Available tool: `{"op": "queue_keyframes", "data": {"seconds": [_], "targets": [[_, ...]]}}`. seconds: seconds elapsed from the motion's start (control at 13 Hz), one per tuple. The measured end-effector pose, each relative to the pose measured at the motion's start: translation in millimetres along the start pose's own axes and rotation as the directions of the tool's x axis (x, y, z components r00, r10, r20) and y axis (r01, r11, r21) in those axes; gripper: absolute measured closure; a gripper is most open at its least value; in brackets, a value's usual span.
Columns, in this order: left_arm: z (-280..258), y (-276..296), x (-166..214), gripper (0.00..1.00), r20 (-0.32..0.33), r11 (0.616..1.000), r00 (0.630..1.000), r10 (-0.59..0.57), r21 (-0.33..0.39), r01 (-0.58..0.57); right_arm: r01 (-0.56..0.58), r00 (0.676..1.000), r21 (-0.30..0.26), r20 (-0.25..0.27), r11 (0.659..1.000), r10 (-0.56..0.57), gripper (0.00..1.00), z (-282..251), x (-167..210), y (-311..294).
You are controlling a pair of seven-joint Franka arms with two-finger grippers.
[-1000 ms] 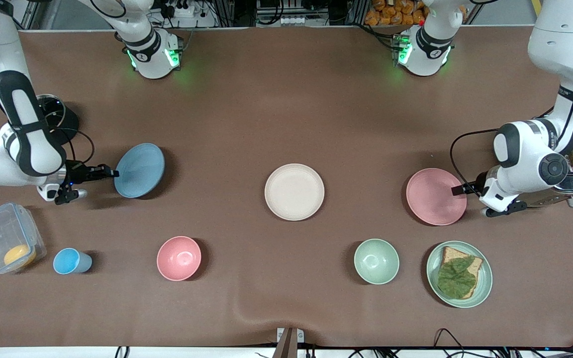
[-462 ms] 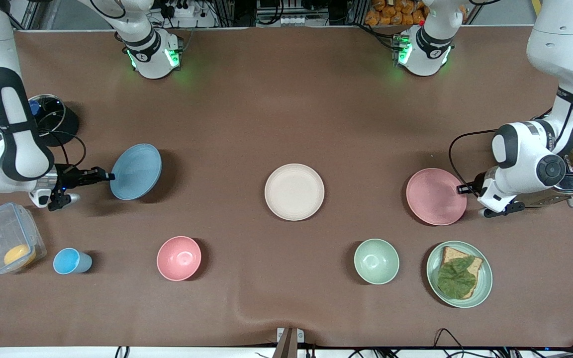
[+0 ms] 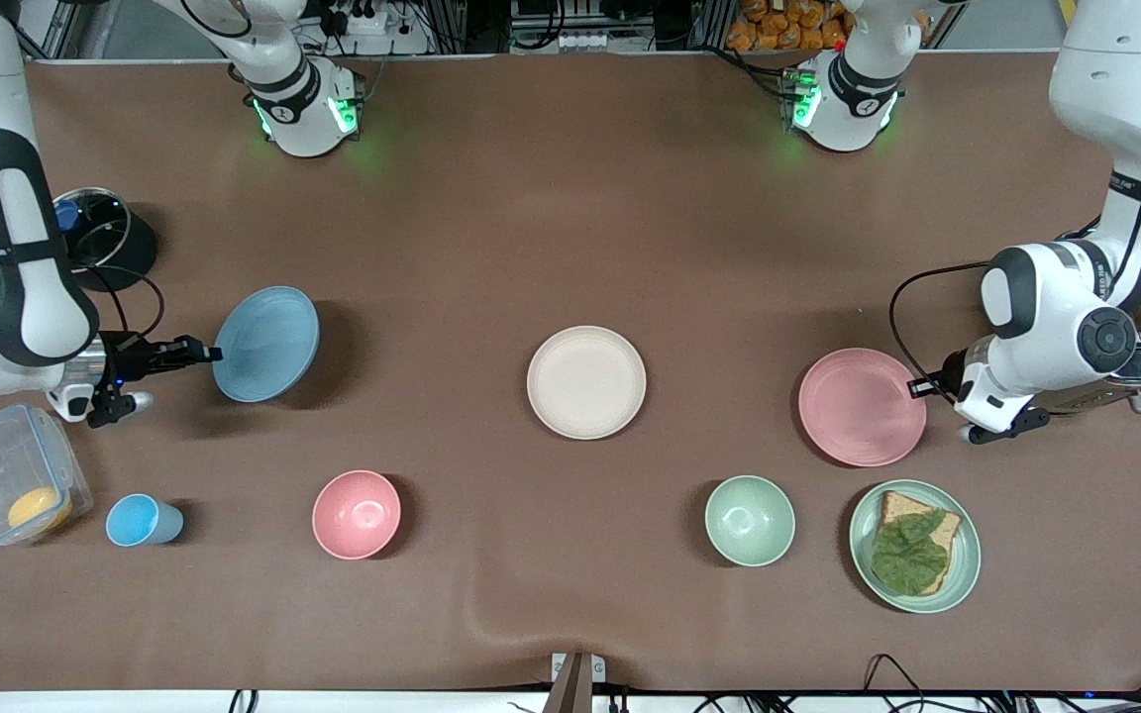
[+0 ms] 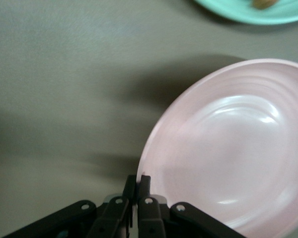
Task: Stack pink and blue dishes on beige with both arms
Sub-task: 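Carry the pink plate with the left gripper onto the beige plate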
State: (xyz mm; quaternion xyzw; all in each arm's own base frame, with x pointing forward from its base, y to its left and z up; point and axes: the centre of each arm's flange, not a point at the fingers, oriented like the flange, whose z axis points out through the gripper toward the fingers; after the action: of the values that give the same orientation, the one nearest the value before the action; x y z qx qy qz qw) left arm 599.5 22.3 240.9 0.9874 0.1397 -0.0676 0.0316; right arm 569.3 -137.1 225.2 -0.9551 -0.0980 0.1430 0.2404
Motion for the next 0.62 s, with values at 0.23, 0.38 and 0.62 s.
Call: {"op": "queue_keyframes", "data": {"seconds": [0.23,0.38,0.62], "targets": [[-79,36,-4,0.95,-0.024,0.999,0.999,0.031,-0.011,-0.031,0.005,1.000,-0.023,0.018,1.000,-0.005,0.97,-5,5,-6],[-143,58,-17,0.95,-0.029,0.997,0.997,0.070,-0.010,-0.070,0.011,0.999,-0.023,0.036,1.000,-0.010,0.97,-9,7,-7],[-227,91,-39,0.95,-0.019,0.991,0.991,0.133,-0.007,-0.134,0.014,0.999,-0.030,0.050,0.999,-0.012,0.97,-14,11,-6]]}}
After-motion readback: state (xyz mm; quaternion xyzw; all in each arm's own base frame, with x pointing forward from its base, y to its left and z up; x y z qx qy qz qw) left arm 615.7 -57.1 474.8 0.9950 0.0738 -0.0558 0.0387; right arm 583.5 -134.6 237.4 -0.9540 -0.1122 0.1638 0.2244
